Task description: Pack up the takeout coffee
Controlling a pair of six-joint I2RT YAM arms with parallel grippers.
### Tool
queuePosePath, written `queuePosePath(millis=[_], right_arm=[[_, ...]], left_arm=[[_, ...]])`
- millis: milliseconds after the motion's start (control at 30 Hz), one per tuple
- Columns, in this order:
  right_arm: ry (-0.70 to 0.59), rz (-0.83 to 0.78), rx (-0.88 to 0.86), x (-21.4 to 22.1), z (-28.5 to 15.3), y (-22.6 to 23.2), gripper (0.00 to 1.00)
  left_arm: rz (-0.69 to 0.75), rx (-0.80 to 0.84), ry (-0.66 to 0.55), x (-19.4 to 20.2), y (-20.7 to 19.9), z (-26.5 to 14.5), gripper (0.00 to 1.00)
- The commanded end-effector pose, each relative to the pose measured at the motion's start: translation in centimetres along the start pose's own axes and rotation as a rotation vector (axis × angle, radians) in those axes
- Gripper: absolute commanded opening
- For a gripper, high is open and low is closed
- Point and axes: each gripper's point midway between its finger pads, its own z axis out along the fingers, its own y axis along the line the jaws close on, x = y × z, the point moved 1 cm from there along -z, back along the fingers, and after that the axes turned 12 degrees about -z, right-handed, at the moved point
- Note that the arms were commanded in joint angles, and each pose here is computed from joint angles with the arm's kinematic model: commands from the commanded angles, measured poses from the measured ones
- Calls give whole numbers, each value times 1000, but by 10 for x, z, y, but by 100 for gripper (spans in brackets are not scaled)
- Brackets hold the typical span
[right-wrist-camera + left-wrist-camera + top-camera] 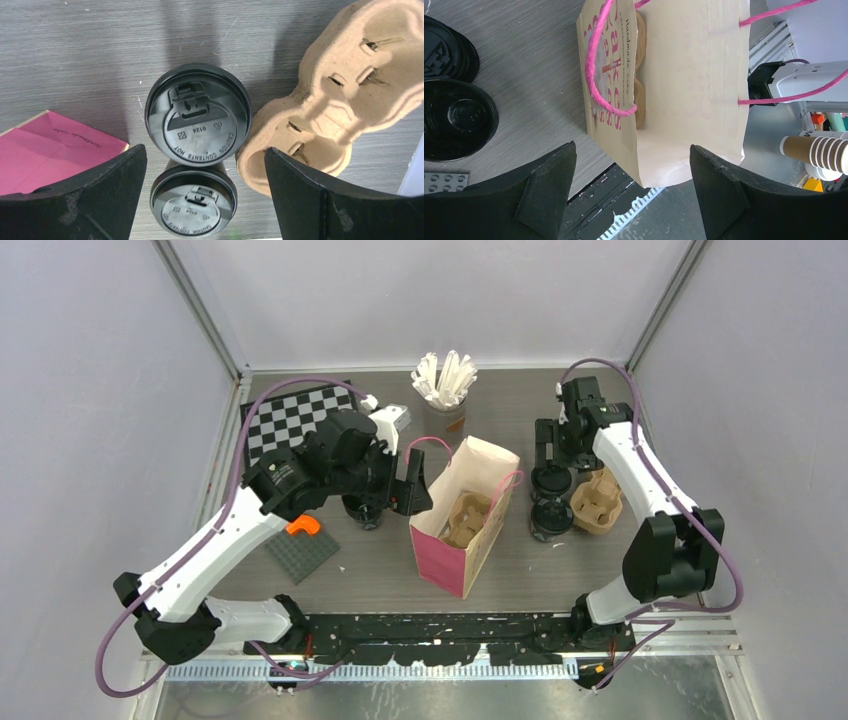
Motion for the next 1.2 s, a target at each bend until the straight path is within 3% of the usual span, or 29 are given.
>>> queuePosePath(millis=[0,433,667,1167], right_arm=[[-8,-66,-37,-9,12,-1,91],[25,-74,-62,-18,30,-1,88],[-5,-51,-60,-26,8,-2,88],[25,-63,-56,-20,13,-3,93]], left_arm=[[5,1,8,-1,-2,-2,85],[11,-20,16,-1,1,0,83],[19,-17,10,-3,0,-1,83],[23,-15,2,-4,0,-2,83]])
